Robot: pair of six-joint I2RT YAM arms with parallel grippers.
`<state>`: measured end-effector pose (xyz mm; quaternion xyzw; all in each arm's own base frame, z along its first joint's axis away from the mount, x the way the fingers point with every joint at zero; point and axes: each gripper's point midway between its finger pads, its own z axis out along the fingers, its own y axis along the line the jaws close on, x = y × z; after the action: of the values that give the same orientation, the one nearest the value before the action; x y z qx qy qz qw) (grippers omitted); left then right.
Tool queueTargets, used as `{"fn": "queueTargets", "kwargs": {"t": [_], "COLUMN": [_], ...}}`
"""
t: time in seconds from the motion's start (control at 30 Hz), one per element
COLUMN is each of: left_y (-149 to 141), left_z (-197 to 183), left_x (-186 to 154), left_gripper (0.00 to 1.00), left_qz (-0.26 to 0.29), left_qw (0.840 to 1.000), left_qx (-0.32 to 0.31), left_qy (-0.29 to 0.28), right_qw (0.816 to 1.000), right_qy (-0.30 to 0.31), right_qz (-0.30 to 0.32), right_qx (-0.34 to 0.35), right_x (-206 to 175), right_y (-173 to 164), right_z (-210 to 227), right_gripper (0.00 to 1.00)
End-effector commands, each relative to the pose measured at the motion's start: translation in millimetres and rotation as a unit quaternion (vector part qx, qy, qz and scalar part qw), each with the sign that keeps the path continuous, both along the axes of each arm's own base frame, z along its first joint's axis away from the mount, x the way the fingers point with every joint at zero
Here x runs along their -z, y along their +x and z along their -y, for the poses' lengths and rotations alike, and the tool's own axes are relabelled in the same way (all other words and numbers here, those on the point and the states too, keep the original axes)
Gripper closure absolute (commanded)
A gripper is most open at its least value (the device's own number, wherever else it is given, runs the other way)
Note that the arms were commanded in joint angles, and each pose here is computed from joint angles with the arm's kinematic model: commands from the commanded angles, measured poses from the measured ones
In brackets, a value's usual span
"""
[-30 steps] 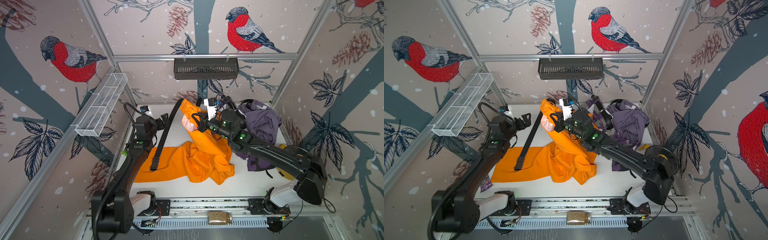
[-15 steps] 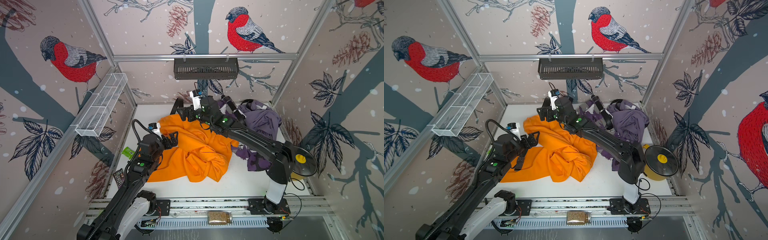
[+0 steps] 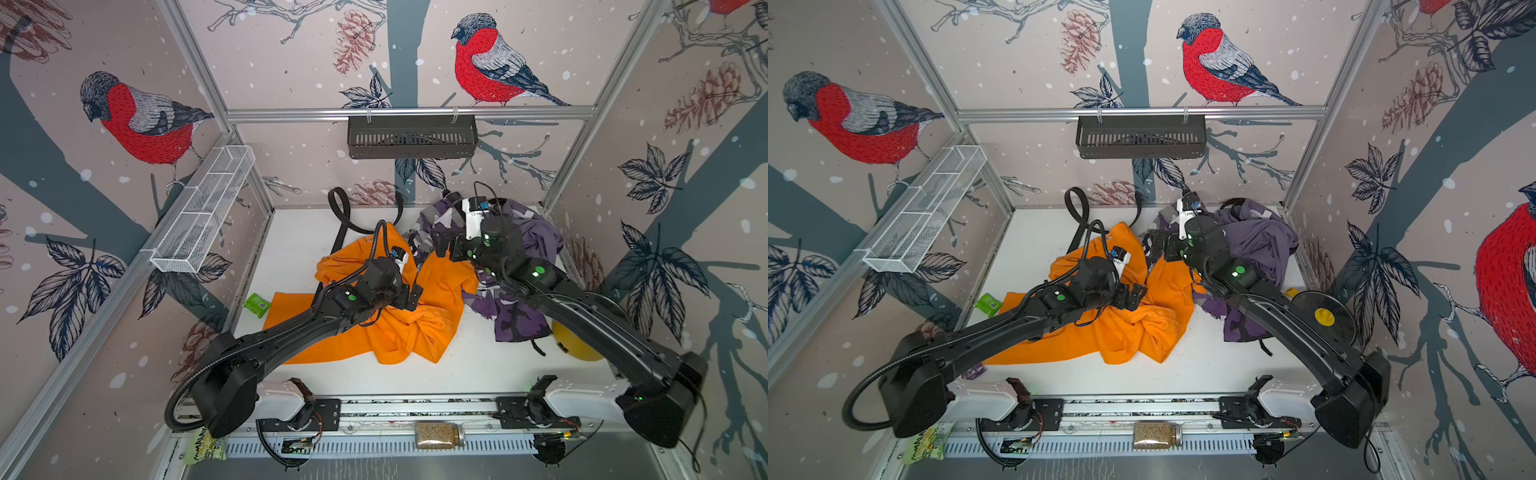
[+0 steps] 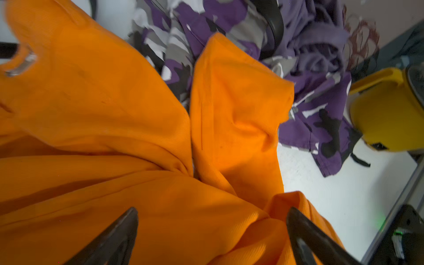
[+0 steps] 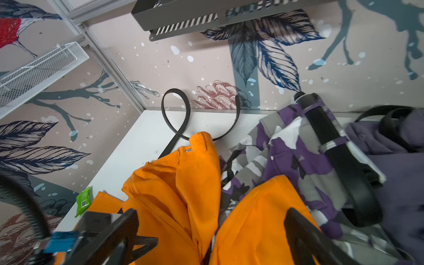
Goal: Remove the belt from the trousers
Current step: Adjust the trousers at the center of the board.
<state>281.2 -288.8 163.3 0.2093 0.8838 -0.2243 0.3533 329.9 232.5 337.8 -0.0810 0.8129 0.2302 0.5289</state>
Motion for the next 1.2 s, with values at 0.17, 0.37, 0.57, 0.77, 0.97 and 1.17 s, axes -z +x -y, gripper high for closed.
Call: {"fn": "queueTargets", "kwargs": {"t": [0.17, 0.37, 0.57, 0.77, 0.97, 1.17], "left_y": [-47, -53, 5, 90, 140, 151], "left_z": [3, -14, -100, -227, -312, -374], "left_x": [85, 103, 57, -87, -211, -296], "left_gripper": [0.01, 1.0, 1.0, 1.0, 1.0, 1.0], "left_qz": [-0.135, -0.145, -0.047, 0.162, 0.274, 0.348], "left_qw": [0.979, 0.973, 0.972, 0.912, 0.833, 0.749], "left_qx": [0.091, 0.062, -0.135, -0.363, -0.463, -0.537], "left_qy": [0.122, 0.169, 0.186, 0.104, 0.13, 0.173], "right_qw": [0.999, 0.999, 0.999, 0.999, 0.999, 0.998], "right_qy": [0.004, 0.012, 0.019, 0.025, 0.017, -0.001], "right_qz": [-0.002, -0.002, 0.005, 0.006, -0.003, -0.026], "right_qx": [0.036, 0.033, 0.034, 0.027, 0.028, 0.06], "right_x": [1, 4, 0, 4, 16, 46], "right_y": [-7, -5, -7, -9, -7, 4], "right_z": [32, 30, 33, 31, 32, 53], "right_gripper": [0.01, 0.01, 0.01, 0.01, 0.0, 0.01]}}
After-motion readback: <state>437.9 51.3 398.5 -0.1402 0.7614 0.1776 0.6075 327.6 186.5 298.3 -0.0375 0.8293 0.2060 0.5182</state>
